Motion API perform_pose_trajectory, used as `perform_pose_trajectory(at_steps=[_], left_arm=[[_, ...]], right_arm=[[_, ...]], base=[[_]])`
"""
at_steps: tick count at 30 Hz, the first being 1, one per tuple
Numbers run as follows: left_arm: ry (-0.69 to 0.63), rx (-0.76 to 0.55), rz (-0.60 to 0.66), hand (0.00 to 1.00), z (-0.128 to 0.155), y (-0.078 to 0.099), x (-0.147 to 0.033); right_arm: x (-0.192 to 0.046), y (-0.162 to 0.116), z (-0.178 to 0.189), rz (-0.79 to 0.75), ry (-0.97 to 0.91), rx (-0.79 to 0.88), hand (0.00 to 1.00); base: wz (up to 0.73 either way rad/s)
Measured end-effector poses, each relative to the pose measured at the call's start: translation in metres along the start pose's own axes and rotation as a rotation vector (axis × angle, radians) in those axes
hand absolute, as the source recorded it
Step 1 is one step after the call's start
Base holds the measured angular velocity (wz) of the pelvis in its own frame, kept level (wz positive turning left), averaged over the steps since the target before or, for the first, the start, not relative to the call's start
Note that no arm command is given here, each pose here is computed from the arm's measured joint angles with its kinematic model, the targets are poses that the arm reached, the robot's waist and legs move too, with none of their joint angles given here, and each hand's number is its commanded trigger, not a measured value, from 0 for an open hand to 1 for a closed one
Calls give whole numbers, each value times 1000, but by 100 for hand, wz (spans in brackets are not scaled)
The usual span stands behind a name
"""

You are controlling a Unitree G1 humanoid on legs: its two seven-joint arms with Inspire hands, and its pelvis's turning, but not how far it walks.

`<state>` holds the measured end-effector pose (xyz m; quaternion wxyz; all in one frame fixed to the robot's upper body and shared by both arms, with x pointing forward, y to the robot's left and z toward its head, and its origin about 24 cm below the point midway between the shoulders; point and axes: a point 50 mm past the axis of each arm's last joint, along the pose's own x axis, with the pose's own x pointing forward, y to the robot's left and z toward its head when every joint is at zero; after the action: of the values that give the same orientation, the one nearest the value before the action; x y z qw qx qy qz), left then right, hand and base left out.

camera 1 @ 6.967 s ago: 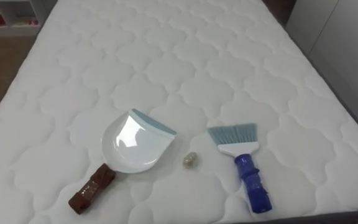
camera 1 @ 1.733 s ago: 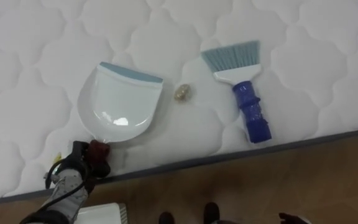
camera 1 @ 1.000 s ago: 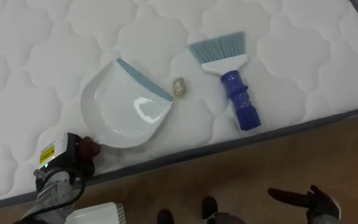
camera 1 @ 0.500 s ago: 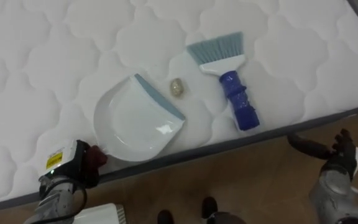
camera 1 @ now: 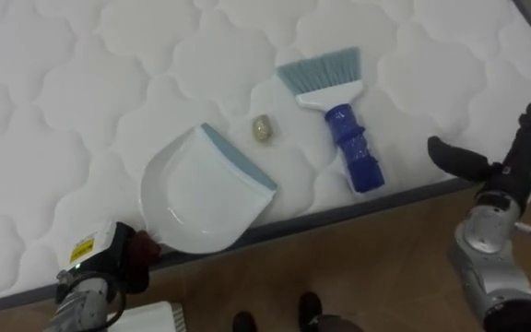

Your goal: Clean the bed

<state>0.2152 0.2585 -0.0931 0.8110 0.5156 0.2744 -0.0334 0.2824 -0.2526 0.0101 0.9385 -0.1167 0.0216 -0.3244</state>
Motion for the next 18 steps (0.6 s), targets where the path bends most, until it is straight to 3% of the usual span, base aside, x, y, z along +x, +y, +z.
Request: perform_pose_trajectory(at_steps=[18], left_arm=[[-28, 32, -113, 100, 12, 10, 11]], right_arm=[[-8, 25, -2, 244, -48, -128, 0]], base=[[3]])
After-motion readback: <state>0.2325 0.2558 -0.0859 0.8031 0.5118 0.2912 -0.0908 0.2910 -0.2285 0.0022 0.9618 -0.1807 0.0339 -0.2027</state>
